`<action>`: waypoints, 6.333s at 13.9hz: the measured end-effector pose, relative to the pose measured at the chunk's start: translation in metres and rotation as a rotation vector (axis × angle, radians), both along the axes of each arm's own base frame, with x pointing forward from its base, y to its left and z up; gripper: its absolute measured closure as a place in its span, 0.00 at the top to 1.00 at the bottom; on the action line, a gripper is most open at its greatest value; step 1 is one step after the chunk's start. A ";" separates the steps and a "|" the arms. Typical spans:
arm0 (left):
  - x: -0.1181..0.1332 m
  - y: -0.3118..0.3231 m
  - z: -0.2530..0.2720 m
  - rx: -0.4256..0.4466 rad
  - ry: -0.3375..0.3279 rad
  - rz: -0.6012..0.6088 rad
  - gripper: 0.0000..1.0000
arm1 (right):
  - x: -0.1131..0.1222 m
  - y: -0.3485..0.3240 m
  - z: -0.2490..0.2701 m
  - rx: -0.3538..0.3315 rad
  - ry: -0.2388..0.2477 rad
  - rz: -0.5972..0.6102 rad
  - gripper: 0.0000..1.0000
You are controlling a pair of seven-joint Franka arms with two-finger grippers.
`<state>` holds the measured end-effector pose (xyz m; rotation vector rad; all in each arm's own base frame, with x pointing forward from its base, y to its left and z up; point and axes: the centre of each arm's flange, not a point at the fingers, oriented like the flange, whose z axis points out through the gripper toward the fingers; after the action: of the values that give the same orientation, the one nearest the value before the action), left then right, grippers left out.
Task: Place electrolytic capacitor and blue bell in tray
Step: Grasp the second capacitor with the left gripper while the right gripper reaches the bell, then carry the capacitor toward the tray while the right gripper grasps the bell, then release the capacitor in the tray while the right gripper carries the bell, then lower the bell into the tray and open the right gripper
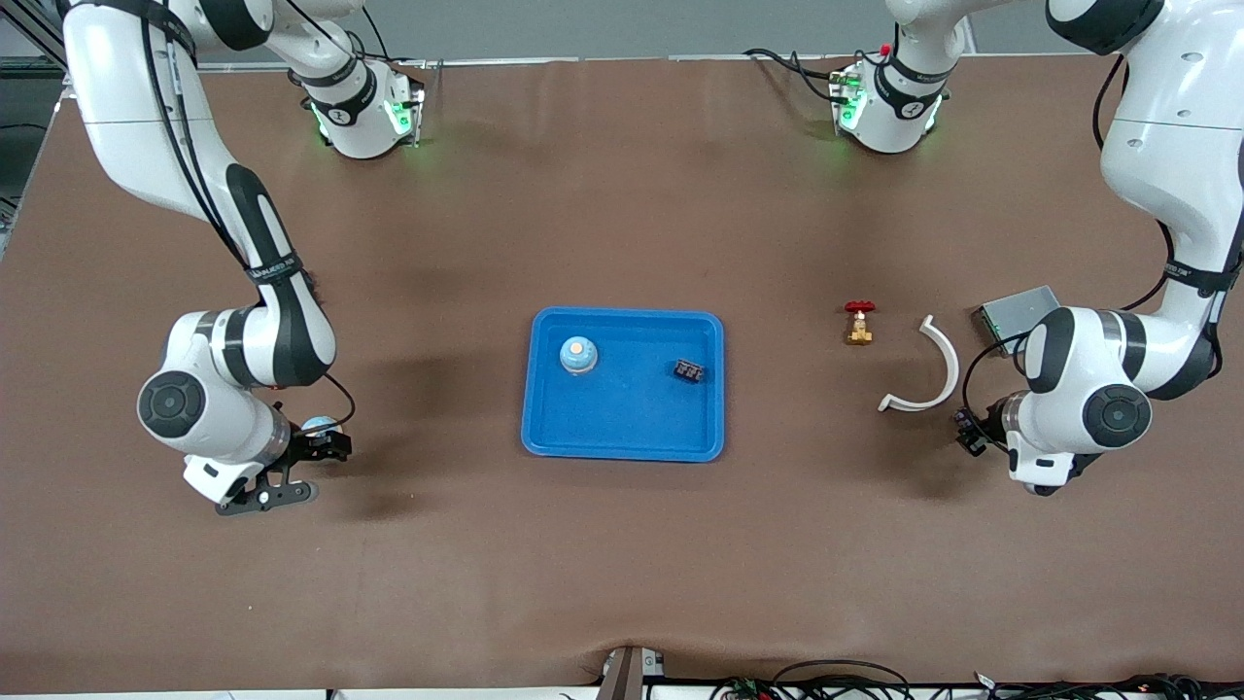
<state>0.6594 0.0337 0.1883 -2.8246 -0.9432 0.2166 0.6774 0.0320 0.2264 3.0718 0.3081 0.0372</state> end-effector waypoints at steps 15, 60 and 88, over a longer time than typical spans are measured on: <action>0.016 -0.090 0.092 -0.255 -0.076 0.249 0.34 | -0.045 -0.023 -0.039 0.010 -0.102 0.022 1.00; -0.004 -0.191 0.352 -0.085 -0.249 -0.099 1.00 | -0.106 0.371 -0.009 0.069 -0.009 -0.631 0.67; -0.127 -0.030 0.464 -0.092 -0.148 -0.508 1.00 | -0.095 0.403 -0.036 0.002 -0.078 -0.617 1.00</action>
<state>0.5324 0.0035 0.6518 -3.0799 -0.2137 -0.0129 0.5828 0.4355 0.1900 3.0070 -0.6396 0.1281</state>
